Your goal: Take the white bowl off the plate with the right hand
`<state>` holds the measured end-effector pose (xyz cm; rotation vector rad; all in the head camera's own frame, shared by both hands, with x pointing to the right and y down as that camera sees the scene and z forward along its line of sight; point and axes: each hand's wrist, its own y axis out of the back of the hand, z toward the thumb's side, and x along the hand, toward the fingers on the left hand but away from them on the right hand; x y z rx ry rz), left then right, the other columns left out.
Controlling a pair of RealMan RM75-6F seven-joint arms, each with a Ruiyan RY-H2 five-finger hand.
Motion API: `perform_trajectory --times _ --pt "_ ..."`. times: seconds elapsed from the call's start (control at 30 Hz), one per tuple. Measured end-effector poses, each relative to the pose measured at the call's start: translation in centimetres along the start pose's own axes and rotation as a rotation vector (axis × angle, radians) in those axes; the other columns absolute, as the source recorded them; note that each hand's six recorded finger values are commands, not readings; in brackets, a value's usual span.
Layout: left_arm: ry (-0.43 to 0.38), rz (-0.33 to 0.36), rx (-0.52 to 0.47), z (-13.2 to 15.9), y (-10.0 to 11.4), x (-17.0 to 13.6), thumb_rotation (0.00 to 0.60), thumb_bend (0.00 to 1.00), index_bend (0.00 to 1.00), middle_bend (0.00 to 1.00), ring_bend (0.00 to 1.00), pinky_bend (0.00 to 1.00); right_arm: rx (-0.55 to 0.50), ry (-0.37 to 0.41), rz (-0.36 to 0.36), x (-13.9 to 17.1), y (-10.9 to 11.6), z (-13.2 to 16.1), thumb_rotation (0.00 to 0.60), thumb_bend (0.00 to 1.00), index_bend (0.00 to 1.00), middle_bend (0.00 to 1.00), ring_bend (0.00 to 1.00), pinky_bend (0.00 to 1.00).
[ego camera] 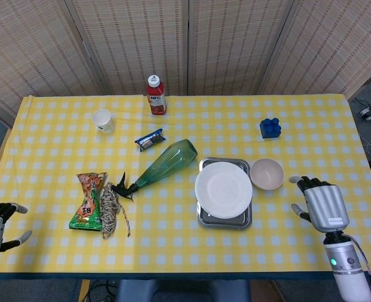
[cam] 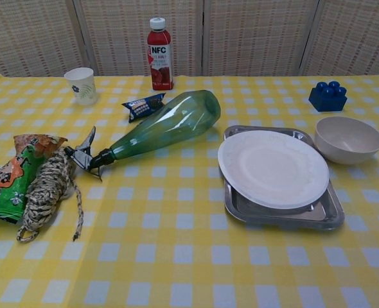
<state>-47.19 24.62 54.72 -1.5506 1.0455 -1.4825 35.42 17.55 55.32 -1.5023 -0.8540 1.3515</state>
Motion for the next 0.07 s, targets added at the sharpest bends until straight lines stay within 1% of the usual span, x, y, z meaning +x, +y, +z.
perform_trajectory --times 0.07 --pt "-0.003 0.002 0.003 0.16 -0.17 -0.05 0.600 0.02 0.54 0.41 0.34 0.50 -0.026 -0.010 -0.014 1.19 0.15 -0.93 0.600 0.04 0.36 0.46 0.49 0.63"
